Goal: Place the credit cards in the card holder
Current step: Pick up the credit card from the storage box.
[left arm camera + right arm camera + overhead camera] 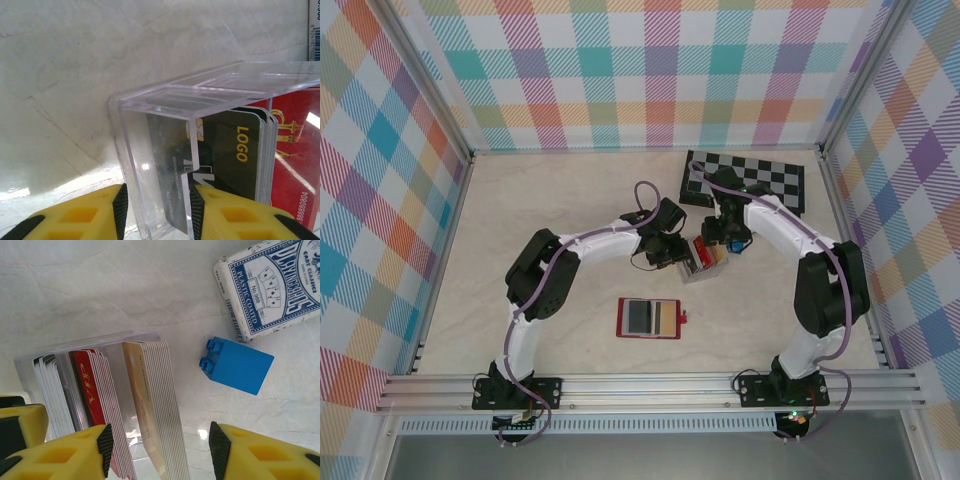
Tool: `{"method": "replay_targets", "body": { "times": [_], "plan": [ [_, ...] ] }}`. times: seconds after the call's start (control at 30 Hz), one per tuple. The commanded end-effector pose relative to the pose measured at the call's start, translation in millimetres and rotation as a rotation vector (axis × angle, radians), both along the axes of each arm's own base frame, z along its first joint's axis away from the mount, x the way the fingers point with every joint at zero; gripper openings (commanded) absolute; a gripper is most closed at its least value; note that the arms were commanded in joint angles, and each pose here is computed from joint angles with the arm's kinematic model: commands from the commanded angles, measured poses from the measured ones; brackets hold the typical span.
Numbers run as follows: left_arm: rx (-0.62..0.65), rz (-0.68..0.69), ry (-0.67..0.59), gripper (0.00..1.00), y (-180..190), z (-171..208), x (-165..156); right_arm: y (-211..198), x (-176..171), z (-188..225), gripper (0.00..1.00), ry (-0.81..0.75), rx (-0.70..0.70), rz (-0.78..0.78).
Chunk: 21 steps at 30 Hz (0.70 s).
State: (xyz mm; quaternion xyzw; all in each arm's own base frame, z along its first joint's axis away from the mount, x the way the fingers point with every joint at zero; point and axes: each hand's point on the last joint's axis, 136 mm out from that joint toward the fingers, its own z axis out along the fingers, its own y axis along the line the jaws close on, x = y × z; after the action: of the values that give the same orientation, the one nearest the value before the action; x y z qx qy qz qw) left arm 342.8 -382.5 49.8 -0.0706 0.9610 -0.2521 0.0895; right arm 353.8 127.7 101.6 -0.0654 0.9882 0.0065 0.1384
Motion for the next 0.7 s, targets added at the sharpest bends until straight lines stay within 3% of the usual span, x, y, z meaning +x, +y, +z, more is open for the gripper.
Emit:
{"method": "replay_targets", "body": {
  "times": [0.0,0.37,0.67],
  "plan": [
    [0.07,0.019,0.045,0.36,16,-15,-4,-4,4,-1,0.55,0.017,-0.033,0.028],
    [0.092,0.003,0.031,0.34,20,-13,-5,-20,13,-15,0.52,0.036,-0.16,0.026],
    [0.093,0.003,0.026,0.33,21,-12,-4,-17,14,5,0.49,0.0,-0.136,0.044]
  ]
}}
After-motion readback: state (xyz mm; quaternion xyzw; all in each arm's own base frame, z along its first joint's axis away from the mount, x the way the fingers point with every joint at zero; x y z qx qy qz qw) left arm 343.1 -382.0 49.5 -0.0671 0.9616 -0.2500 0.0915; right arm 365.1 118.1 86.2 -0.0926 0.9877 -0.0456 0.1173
